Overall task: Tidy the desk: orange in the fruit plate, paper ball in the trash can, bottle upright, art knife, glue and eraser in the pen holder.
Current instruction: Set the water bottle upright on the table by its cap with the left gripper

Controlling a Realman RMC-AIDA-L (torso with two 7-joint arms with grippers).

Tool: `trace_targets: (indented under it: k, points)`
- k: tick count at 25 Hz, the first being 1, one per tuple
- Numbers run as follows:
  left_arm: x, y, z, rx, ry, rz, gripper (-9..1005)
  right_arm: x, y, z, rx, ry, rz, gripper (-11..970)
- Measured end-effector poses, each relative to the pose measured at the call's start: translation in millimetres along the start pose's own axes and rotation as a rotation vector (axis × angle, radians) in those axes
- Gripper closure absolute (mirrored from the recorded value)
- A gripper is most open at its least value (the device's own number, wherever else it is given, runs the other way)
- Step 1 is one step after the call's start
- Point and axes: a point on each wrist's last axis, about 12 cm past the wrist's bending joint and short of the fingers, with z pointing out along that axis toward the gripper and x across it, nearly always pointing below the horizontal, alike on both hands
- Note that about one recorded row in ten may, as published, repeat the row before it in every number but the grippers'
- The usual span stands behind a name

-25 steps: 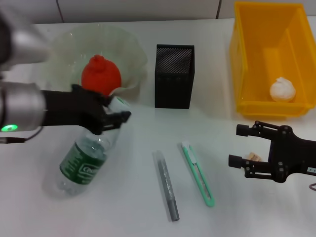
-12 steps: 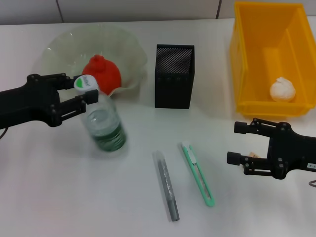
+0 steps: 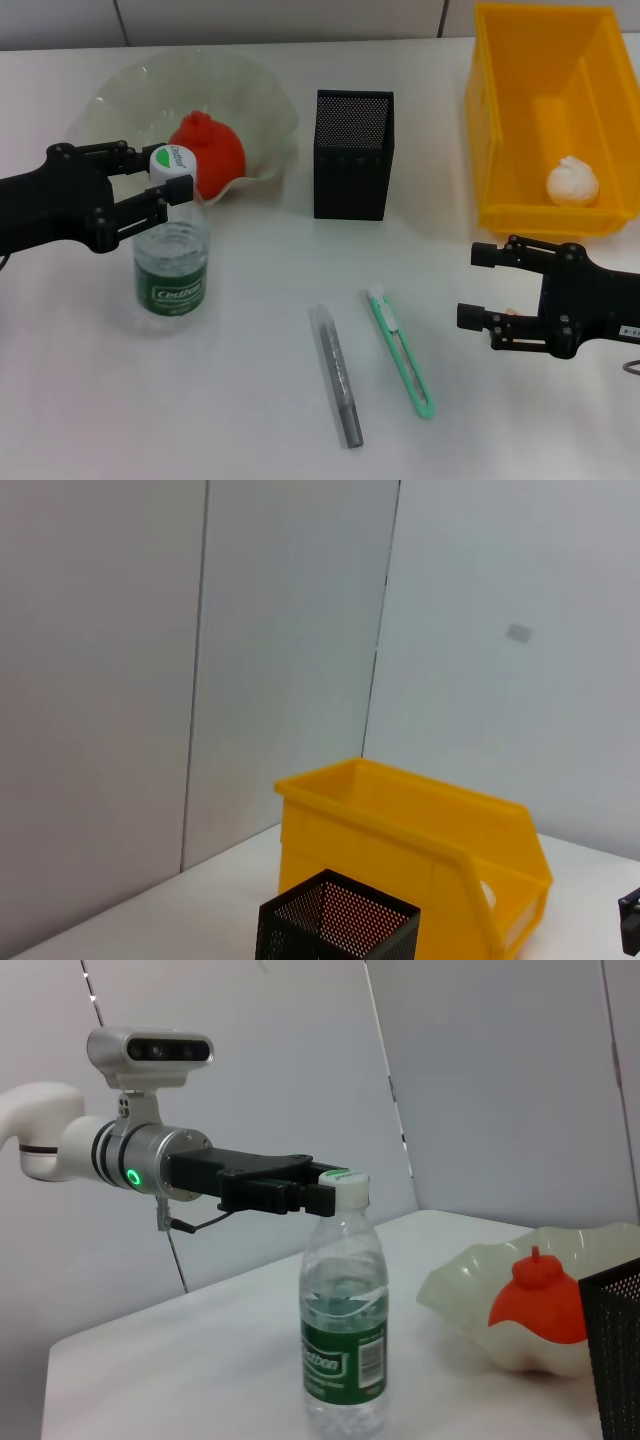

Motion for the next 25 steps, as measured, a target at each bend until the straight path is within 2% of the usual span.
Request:
trace_targets:
  k: [8,25]
  points:
    - [2.5,0.2,-0.1,-0.003,-0.010,0.079,553,-0.3,1.2,0.2,-0.010,-0.003,0.000,161]
    - [4.8,4.2,-2.0,-0.034,-0.079,0.027,505,-0.1,1.6,0.1,-0.012,-0.004,0.003,169]
